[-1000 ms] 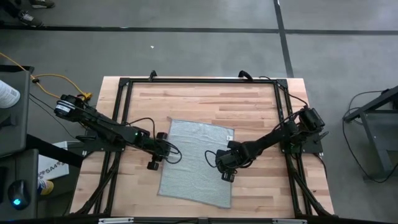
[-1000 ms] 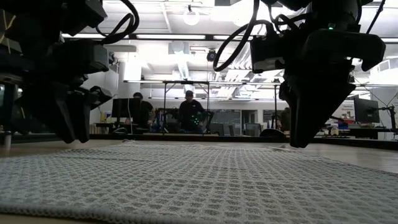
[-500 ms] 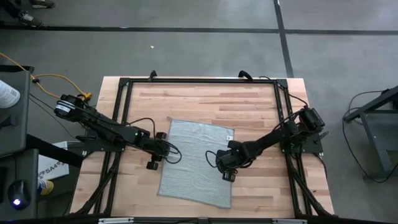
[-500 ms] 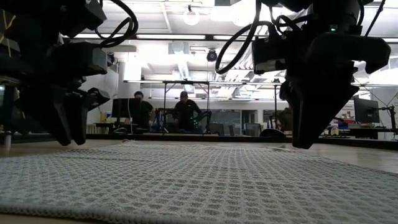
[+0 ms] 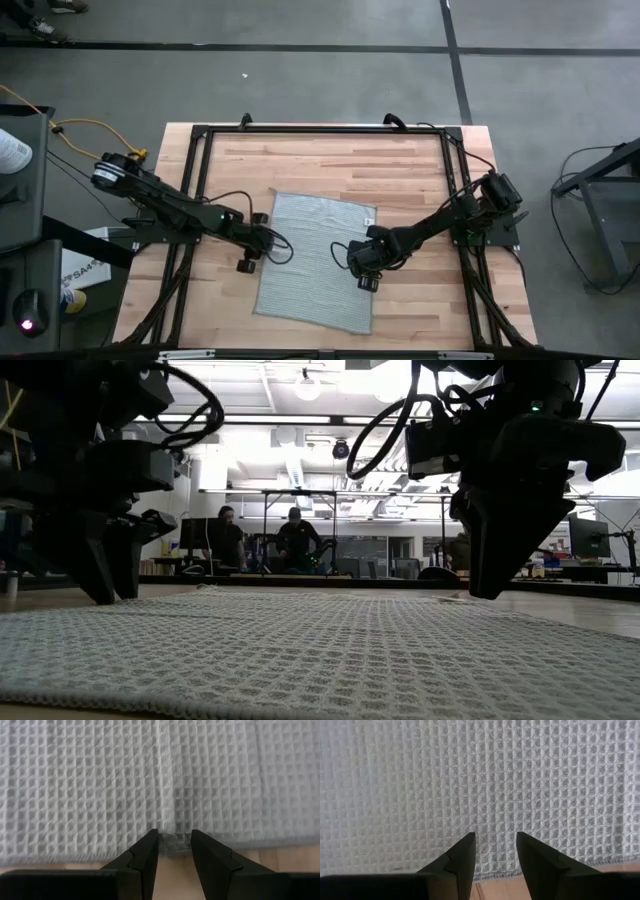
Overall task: Fold microfiber towels
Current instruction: Fold the gray towel
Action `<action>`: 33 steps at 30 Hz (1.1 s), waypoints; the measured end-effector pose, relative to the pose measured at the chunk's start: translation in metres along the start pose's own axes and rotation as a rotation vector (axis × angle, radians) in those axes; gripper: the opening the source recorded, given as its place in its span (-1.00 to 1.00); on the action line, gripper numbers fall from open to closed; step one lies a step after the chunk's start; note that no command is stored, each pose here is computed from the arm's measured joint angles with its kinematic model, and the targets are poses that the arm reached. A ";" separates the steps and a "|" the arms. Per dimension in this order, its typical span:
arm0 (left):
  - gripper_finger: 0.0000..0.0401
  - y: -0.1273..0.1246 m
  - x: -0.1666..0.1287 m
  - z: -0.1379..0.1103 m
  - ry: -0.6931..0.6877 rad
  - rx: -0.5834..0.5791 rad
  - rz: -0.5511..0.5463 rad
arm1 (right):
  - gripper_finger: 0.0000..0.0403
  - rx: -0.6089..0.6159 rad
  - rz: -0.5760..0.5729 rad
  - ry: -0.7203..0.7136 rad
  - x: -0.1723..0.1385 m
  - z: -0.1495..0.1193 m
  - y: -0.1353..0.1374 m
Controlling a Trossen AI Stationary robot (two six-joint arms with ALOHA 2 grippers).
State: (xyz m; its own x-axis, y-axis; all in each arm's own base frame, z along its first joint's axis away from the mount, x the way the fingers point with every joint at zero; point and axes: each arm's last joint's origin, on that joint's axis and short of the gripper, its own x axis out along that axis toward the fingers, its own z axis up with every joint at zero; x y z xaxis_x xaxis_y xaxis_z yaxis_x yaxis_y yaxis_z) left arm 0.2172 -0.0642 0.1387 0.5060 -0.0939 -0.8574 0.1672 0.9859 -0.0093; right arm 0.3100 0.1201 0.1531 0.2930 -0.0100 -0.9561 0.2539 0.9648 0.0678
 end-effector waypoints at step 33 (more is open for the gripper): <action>-0.41 0.000 0.005 0.000 0.010 -0.022 -0.006 | -0.32 0.083 0.022 0.026 0.013 -0.012 -0.006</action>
State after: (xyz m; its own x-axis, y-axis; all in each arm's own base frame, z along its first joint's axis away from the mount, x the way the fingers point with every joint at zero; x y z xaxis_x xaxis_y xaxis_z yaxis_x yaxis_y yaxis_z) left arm 0.2194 -0.0651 0.1344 0.4969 -0.0982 -0.8622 0.1513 0.9882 -0.0254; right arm 0.3010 0.1176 0.1371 0.2760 0.0190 -0.9610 0.3231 0.9398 0.1114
